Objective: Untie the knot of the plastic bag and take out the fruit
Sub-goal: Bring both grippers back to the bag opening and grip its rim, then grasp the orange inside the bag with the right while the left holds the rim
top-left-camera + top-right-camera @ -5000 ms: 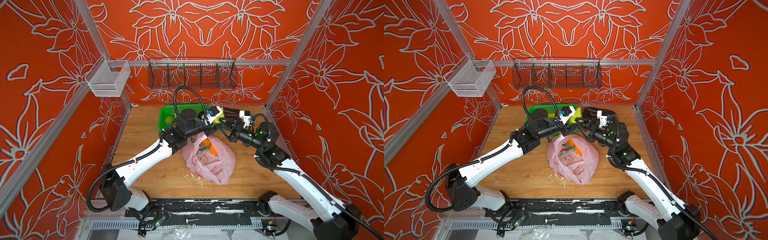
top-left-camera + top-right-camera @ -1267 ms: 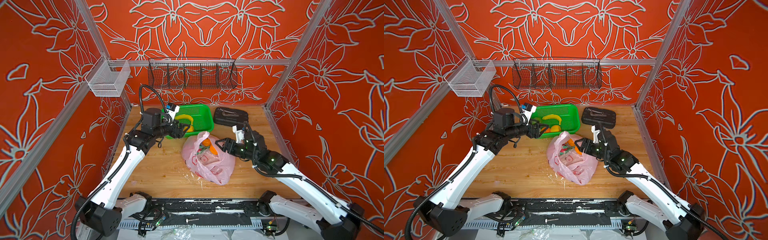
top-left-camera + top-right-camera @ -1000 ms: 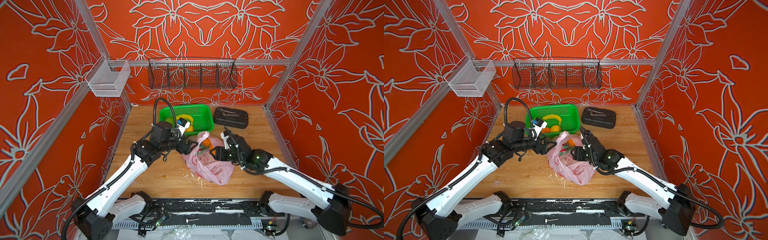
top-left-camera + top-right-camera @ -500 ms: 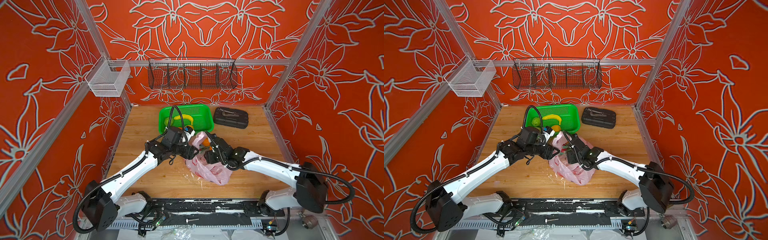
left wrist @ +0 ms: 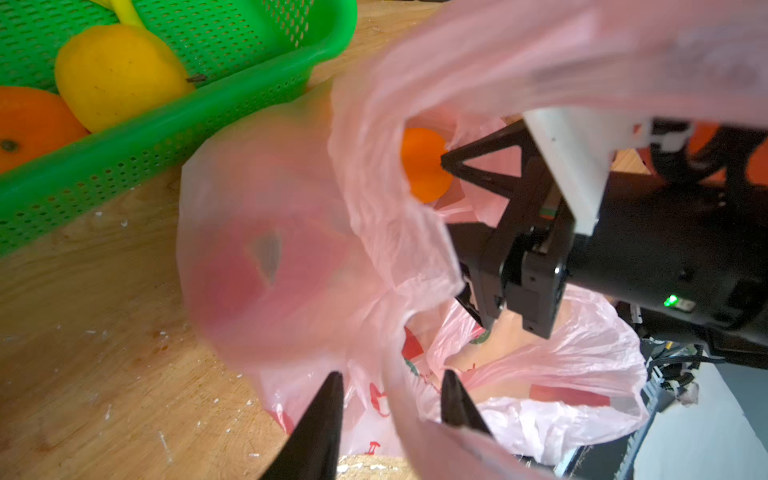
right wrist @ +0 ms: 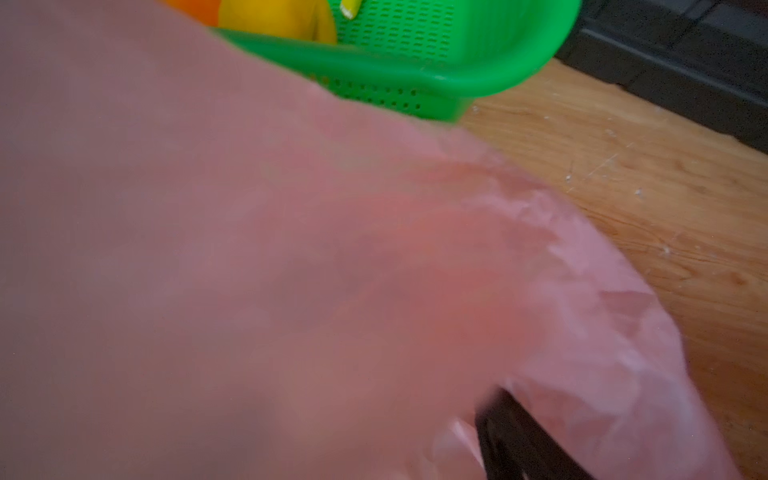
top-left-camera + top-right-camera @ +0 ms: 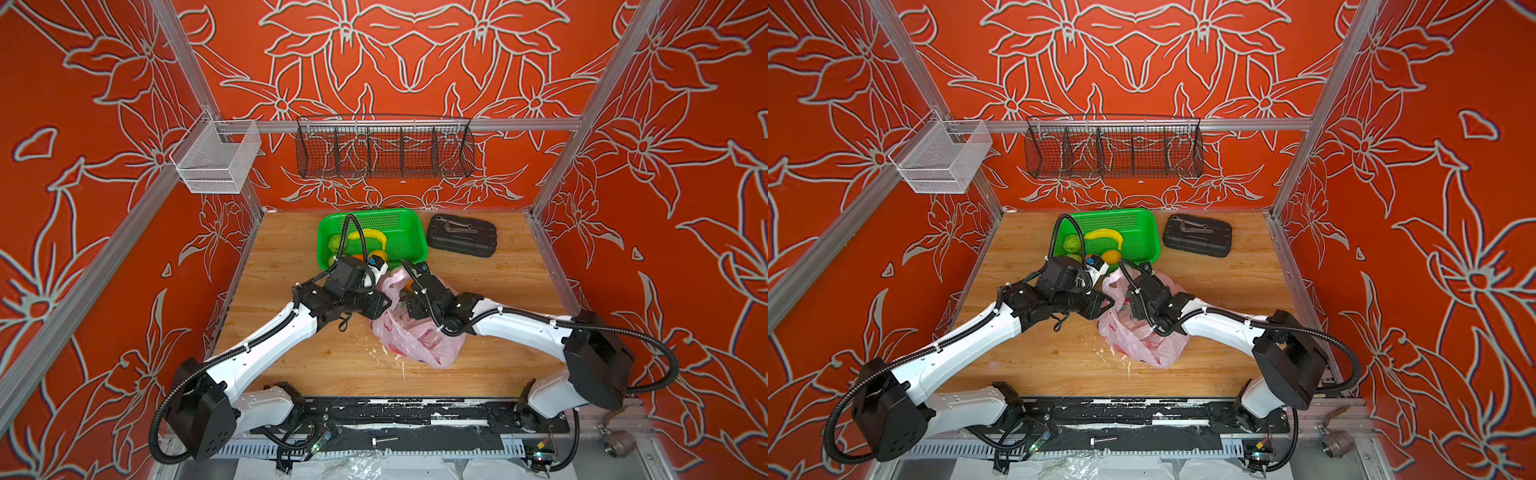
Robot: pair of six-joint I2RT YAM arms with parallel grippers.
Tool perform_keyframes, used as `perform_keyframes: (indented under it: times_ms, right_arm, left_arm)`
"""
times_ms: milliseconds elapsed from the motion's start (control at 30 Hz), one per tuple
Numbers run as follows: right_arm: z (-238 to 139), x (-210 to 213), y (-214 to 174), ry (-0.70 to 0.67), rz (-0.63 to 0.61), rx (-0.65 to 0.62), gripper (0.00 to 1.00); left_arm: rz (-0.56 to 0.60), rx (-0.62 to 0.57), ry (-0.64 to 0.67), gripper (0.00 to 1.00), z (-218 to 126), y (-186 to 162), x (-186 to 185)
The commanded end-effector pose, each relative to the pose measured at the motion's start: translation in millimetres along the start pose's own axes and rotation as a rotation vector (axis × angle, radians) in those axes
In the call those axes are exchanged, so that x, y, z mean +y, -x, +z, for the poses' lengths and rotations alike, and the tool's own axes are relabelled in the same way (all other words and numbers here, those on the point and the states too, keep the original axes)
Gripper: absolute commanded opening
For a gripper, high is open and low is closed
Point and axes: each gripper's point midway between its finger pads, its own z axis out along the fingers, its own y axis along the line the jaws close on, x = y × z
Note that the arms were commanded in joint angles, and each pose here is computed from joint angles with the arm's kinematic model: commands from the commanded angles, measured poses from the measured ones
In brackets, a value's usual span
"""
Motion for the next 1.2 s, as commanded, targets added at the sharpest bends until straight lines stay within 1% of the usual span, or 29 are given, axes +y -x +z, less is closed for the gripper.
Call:
perform_keyframes:
  times_ms: [0, 200, 367, 500, 667, 867, 1067, 1100, 1167]
  right_arm:
    - [1, -27, 13, -0.111, 0.024, -0.062, 0.81]
    - [12, -43, 8, -0.115, 0.097, -0.011, 0.85]
    - [24, -46, 0, -0.107, 0.128, 0.034, 0.86]
    - [35, -45, -8, -0.080, 0.148, 0.096, 0.88]
    - [42, -37, -13, -0.038, 0.140, 0.131, 0.90]
    - [52, -37, -18, -0.037, 0.140, 0.164, 0.92]
    - [56, -39, -17, -0.051, 0.150, 0.161, 0.88]
    - [56, -38, -16, -0.049, 0.151, 0.159, 0.86]
    - [56, -38, -15, -0.042, 0.156, 0.153, 0.78]
  left_arm:
    - [0.000, 0.004, 0.003, 0.37, 4, -1, 1]
    - [0.002, 0.013, 0.005, 0.37, 5, -3, 2]
    - [0.002, 0.011, 0.008, 0.36, 4, -5, 3]
    - [0.005, 0.011, 0.013, 0.37, 4, -5, 3]
    - [0.000, 0.012, 0.012, 0.37, 5, -6, 4]
    - [0.000, 0.012, 0.011, 0.37, 6, -6, 3]
    - [0.000, 0.017, 0.010, 0.37, 6, -7, 4]
    - [0.000, 0.016, 0.010, 0.37, 6, -7, 4]
    - [-0.001, 0.017, 0.011, 0.37, 6, -7, 4]
